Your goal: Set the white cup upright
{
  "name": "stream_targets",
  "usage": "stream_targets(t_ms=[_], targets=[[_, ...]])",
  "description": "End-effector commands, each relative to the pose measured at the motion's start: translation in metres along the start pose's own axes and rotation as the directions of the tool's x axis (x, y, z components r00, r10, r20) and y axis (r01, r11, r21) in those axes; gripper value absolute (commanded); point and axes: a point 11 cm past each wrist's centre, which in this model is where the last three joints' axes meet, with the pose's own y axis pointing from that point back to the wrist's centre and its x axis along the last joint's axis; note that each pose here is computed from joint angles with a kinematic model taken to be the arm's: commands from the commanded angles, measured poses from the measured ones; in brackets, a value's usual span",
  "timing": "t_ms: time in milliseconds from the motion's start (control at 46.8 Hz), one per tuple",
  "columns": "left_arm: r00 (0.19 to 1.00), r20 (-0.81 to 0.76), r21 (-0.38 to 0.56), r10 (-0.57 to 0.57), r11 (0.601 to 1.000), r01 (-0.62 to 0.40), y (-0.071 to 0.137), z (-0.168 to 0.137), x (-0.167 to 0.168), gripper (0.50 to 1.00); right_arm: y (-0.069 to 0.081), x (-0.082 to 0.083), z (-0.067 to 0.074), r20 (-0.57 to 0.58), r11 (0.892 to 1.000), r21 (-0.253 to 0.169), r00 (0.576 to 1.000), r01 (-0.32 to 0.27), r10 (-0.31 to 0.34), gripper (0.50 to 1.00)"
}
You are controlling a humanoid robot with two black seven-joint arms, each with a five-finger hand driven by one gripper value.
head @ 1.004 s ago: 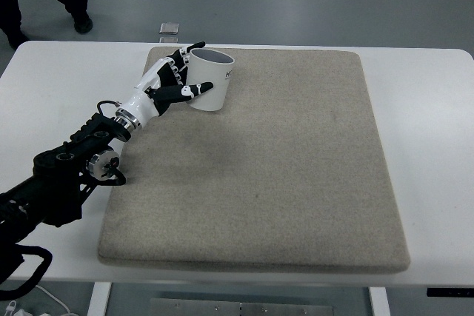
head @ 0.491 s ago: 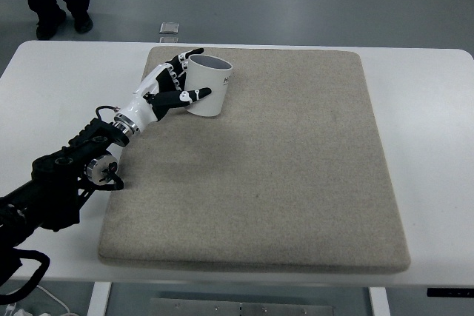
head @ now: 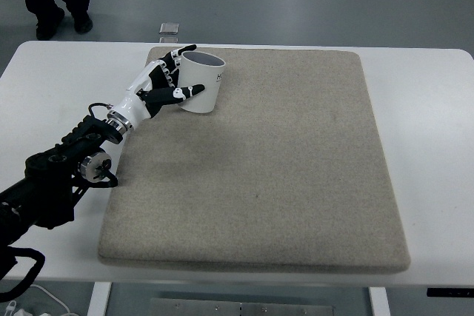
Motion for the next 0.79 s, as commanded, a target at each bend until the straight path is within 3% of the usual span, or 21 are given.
stream_targets(t_ms=[0,235,769], targets=[[1.0,0.0,-0.004,-0.002,1.0,0.002,-0.0011,0.0016,-0.0005,0.958,-0.0001,-0.0001,0.0008,-0.001,1.0,-0.001,1.0,0.0,0.0,0.93],[1.0,0.004,-0.007,-0.004,1.0,0.004,-0.0024,0.0039,-0.0002,0.986,-0.0002,-0.0001,0.0018,-0.001,1.0,-0.003,1.0,0.0,0.0,0.93],[1.0,0.006,-0.019,0.01,1.0,-0.01,-0.0002,0.0094,0.0071,0.992,-0.0003,-0.0009,0.0027,-0.001,1.0,-0.004,1.0,0.003,-0.003,0.93]])
